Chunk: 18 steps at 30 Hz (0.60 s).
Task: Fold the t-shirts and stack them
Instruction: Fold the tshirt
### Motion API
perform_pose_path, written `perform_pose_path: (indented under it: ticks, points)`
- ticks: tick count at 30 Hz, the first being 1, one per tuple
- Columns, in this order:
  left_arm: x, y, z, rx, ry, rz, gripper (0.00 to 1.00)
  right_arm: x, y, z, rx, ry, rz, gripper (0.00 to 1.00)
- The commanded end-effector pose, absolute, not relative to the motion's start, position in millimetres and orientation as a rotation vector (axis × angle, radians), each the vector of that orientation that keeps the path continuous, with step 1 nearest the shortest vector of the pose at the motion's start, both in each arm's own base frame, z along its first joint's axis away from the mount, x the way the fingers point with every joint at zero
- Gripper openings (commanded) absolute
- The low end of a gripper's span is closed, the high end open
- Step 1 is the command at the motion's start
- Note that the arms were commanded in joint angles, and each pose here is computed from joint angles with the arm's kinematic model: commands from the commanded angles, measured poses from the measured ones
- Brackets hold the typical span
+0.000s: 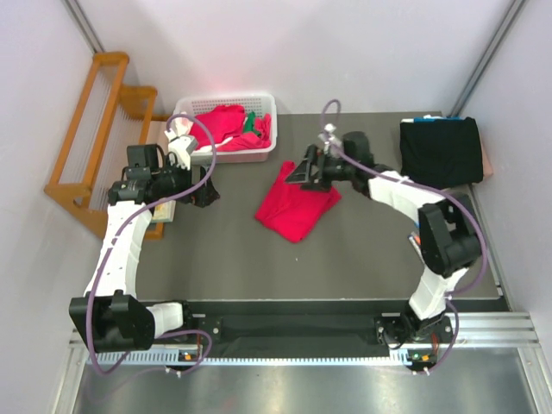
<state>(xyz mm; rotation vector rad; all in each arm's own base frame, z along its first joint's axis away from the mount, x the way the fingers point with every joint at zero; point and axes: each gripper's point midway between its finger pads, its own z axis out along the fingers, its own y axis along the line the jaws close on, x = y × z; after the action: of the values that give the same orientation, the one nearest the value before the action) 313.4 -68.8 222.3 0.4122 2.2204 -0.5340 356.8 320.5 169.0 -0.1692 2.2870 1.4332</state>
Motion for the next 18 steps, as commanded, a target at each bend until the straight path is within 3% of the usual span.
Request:
perform_pose_path:
  ticks: [1, 18]
  points:
    - [308, -70, 241, 0.443, 2.167, -0.528, 0.99, 374, 240, 108, 0.081, 2.414, 1.225, 0.93]
    - [306, -69, 243, 0.446, 2.167, -0.522, 0.99, 381, 163, 43, 0.364, 2.504, 1.103, 0.96]
